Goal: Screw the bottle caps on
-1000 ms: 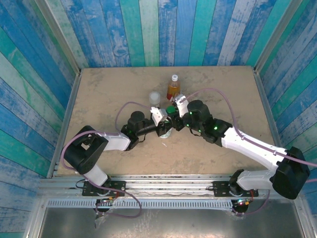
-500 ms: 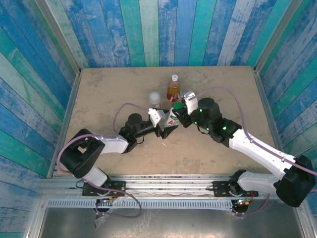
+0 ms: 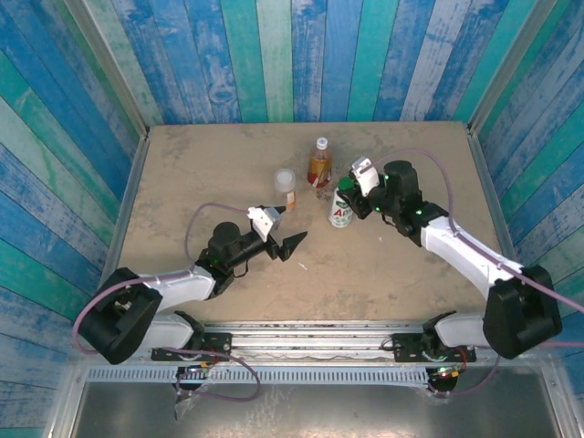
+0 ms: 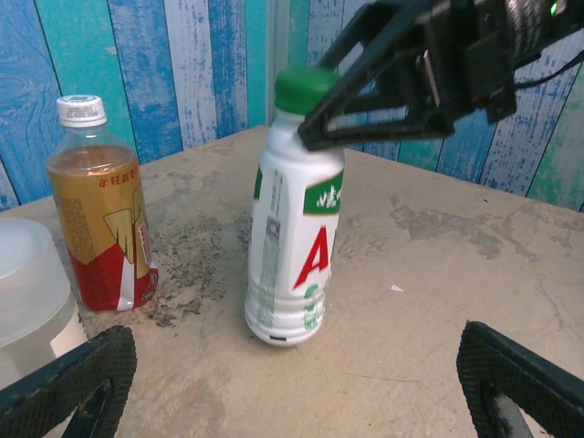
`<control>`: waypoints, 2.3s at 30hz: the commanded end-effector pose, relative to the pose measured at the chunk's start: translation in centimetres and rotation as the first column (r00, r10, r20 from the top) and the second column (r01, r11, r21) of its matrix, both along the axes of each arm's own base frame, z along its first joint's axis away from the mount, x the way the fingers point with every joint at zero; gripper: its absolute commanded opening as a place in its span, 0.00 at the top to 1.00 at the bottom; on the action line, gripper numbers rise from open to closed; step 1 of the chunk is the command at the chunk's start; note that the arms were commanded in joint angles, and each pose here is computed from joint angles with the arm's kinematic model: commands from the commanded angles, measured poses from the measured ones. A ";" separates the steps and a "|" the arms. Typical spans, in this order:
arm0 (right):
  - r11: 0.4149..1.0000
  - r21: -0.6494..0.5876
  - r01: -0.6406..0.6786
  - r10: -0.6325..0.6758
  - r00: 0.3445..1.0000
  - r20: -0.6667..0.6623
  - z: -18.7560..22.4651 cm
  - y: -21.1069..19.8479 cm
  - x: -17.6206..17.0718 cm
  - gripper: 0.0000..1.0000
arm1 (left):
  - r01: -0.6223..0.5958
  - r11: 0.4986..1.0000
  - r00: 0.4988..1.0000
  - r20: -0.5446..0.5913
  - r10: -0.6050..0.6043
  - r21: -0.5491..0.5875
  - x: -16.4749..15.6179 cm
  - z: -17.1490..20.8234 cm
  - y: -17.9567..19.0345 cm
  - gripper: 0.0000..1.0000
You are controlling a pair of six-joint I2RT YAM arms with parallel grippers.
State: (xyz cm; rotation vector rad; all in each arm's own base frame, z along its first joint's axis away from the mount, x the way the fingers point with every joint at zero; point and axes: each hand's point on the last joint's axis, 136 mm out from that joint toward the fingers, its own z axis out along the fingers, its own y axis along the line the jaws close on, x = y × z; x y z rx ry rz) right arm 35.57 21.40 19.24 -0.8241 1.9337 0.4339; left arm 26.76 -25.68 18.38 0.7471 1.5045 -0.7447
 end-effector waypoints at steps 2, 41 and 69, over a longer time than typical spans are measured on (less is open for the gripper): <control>0.998 -0.008 -0.058 0.059 0.998 0.029 0.1 0.7 0.8 0.71 | -0.027 1.000 1.000 0.015 0.027 -0.006 0.0 0.9 0.9 0.06; 0.670 0.134 0.730 -0.741 0.647 0.179 -4.2 -20.6 0.7 0.00 | -0.874 0.485 0.486 0.127 0.865 0.038 8.5 -0.5 24.2 0.06; 0.700 0.075 0.710 -0.713 0.688 0.137 -9.3 -20.7 4.1 0.00 | -0.859 0.502 0.501 -0.038 0.865 0.103 11.5 -5.7 26.6 0.06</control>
